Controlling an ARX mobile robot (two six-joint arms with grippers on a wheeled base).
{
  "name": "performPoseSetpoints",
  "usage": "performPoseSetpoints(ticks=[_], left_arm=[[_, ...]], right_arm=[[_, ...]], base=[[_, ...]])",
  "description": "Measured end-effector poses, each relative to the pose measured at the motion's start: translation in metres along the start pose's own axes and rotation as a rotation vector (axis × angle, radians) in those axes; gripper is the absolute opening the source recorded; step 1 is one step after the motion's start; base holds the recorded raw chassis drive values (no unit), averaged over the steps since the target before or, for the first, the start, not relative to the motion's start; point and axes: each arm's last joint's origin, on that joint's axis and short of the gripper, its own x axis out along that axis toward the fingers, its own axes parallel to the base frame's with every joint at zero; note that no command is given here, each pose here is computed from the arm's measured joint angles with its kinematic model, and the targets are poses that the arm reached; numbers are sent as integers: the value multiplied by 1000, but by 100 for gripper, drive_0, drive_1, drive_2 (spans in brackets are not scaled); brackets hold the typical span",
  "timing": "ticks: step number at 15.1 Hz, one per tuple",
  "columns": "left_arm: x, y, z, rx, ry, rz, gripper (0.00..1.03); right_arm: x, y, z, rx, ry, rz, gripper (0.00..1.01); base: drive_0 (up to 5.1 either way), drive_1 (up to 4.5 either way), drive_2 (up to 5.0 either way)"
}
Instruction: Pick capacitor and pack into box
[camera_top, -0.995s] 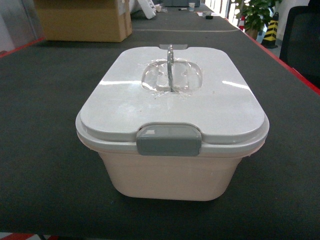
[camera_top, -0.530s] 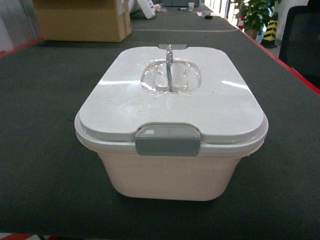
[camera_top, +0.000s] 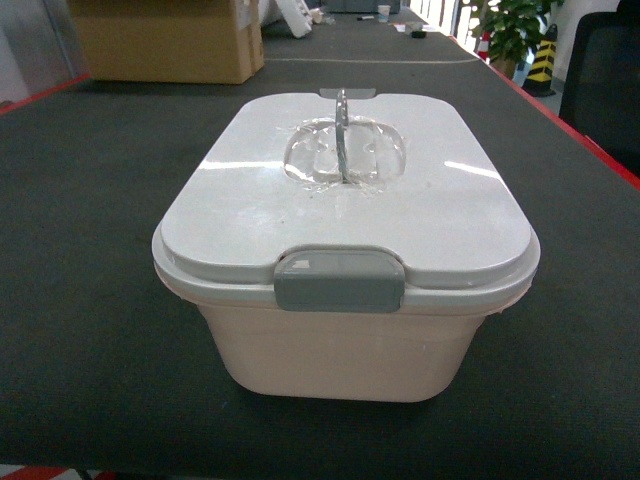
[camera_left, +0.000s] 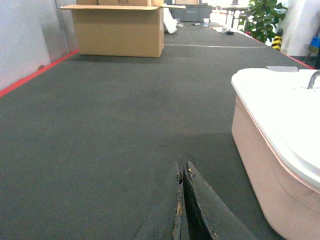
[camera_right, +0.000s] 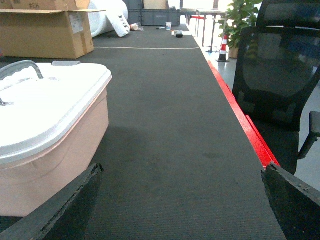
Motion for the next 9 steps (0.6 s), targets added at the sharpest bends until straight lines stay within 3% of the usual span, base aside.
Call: performPoseSetpoints(ticks=[9], left_arm=[[-20, 0, -8, 0, -20, 0, 2]], right_arm=[[0, 0, 0, 0, 0, 0, 98]], base=[[0, 0, 0]])
